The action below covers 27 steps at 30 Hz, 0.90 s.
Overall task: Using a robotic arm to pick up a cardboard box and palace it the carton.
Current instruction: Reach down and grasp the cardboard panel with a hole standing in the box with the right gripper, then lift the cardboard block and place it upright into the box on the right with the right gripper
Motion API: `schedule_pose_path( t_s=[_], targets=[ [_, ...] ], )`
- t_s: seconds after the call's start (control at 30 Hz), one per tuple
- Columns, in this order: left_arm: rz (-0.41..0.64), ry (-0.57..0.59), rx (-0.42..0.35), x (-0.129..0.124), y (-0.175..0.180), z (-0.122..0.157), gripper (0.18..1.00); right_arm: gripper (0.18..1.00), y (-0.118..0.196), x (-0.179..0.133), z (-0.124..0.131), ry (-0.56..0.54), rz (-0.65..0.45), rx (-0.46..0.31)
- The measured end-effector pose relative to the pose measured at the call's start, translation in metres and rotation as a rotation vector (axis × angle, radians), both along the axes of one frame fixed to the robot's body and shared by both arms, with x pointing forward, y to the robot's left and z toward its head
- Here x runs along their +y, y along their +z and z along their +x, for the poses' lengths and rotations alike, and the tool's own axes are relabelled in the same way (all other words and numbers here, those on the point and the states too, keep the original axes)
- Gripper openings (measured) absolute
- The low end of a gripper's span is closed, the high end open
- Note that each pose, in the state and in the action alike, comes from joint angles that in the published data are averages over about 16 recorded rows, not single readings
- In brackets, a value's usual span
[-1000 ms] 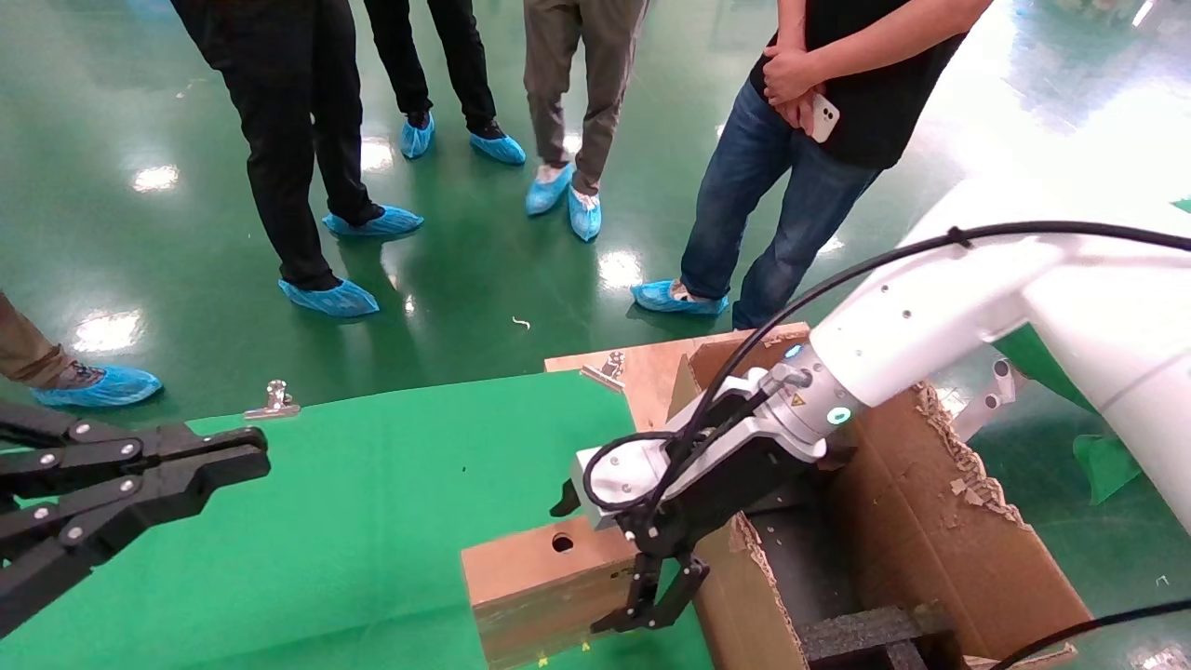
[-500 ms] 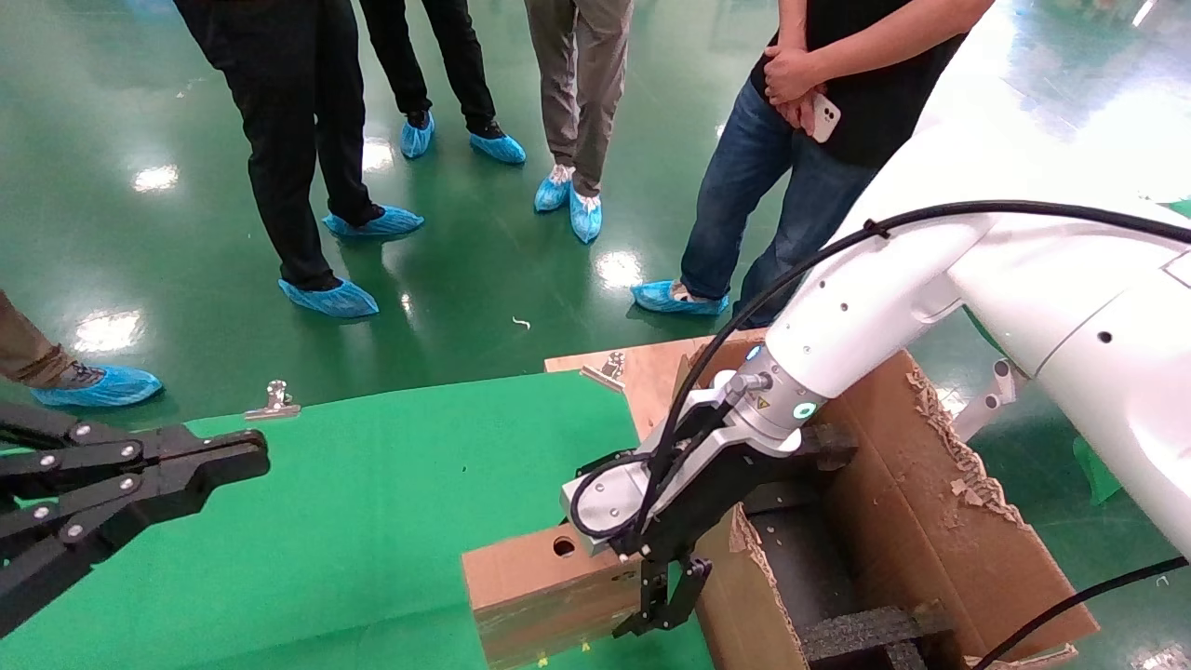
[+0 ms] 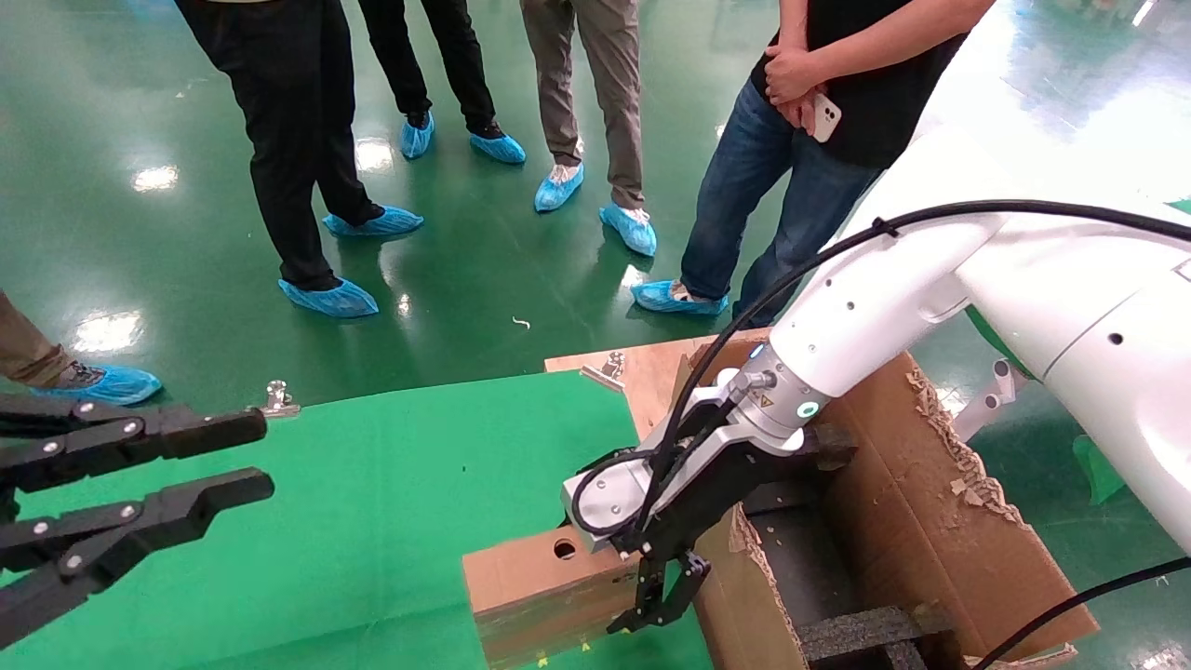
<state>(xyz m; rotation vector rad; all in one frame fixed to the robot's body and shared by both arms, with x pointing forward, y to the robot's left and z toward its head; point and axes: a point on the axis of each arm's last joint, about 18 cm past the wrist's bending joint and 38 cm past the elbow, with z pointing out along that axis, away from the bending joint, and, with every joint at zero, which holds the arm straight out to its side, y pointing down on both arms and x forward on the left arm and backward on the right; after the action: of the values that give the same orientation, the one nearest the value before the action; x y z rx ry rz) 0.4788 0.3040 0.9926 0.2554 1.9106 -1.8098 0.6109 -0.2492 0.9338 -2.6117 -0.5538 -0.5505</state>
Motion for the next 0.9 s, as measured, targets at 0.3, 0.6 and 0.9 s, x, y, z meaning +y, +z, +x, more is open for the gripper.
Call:
schedule_pose_path(
  t_s=[0.3,0.6,0.9],
  targets=[
    [0.000,0.000,0.000,0.0000,0.0001,0.0000,0.444,0.830,0.0002,-0.0001,-0.0007,0.000,0.006,0.000],
    [-0.001,-0.001,0.000,0.0000,0.0001,-0.0001,0.658,0.634,0.0003,-0.0002,-0.0011,0.001,0.008,0.001],
    [-0.001,-0.001,0.000,0.0000,0.0001,-0.0001,0.846,0.463,-0.0004,0.0005,-0.0011,0.000,0.016,0.003]
  ],
)
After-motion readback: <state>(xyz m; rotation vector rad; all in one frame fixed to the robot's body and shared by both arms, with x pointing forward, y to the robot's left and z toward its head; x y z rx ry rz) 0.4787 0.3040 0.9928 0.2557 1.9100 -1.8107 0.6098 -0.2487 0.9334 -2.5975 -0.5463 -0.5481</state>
